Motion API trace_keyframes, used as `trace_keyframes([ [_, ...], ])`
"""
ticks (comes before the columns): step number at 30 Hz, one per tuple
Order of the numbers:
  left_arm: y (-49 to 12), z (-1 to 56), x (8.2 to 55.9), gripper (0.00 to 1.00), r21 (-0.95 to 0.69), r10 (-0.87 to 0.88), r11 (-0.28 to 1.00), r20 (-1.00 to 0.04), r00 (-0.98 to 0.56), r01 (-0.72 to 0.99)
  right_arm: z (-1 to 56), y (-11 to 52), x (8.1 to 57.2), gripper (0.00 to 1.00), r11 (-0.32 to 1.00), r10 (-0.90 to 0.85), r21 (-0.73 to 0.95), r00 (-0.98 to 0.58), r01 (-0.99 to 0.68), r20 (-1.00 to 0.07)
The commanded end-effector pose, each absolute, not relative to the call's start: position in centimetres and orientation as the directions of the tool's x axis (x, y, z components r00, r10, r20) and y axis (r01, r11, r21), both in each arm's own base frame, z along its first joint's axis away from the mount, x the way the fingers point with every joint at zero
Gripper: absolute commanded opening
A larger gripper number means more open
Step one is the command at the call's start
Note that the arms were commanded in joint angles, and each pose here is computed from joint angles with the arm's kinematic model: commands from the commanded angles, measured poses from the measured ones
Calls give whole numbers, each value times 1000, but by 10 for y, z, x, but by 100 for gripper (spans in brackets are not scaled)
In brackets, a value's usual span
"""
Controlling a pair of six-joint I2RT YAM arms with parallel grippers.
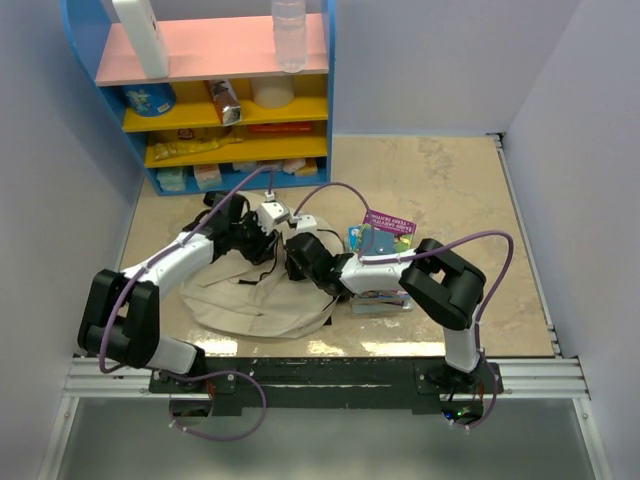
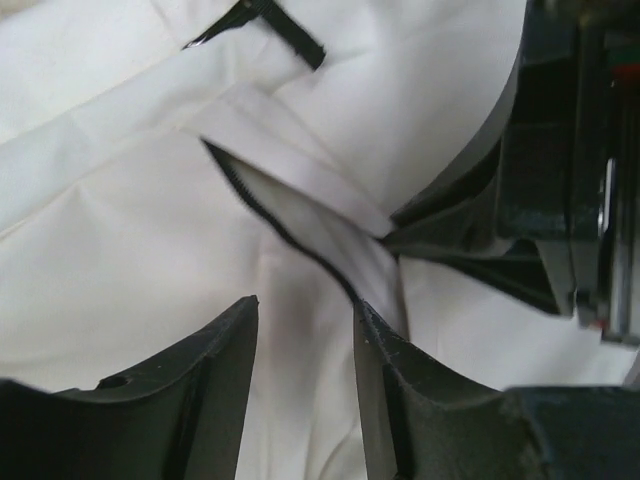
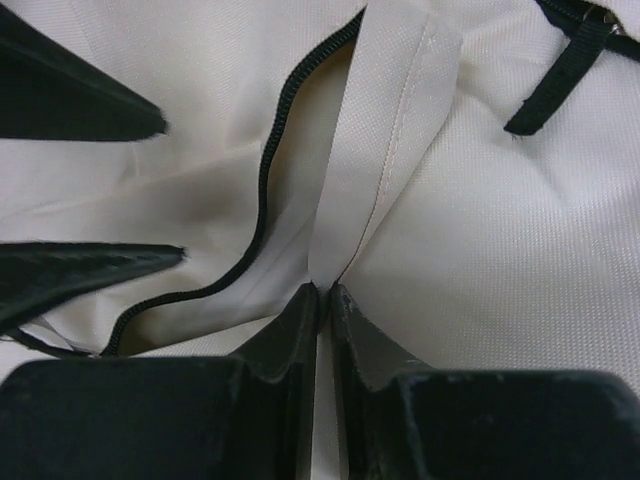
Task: Pack the student bag
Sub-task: Unzip the student bag at the center of the board.
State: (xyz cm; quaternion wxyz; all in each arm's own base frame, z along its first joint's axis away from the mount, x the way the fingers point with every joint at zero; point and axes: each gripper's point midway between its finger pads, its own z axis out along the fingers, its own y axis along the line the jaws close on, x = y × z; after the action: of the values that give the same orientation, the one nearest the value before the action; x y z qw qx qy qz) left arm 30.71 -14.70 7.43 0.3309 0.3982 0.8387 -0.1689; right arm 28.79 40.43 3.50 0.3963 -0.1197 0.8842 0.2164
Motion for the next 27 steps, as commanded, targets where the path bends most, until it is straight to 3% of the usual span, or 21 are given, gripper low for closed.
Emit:
trace_keyframes([
  [1,-163,70,326,49,-51,485,697,-702,-522,715,5,387,273,10,893,-66,277,-711,-355,-700],
  [11,-162,67,340,56,12,421,791,-737,-529,612,0,380,271,6,891,-26,316,-731,-327,-682],
  [12,-167,69,341,58,19,422,789,-743,-519,614,-1,379,271,5,892,-23,317,-732,-323,-681],
  [13,-169,67,340,70,19,428,785,-740,-519,620,1,380,271,5,890,-19,322,-732,-323,-681],
  [14,-172,65,339,71,23,438,778,-736,-516,628,1,380,271,5,889,-18,324,-733,-323,-680],
  [20,-166,53,345,69,73,464,793,-716,-522,605,1,379,270,2,889,-20,323,-734,-324,-679],
  [27,-144,48,348,58,182,517,804,-683,-515,566,3,376,272,0,892,-8,327,-735,-311,-678],
])
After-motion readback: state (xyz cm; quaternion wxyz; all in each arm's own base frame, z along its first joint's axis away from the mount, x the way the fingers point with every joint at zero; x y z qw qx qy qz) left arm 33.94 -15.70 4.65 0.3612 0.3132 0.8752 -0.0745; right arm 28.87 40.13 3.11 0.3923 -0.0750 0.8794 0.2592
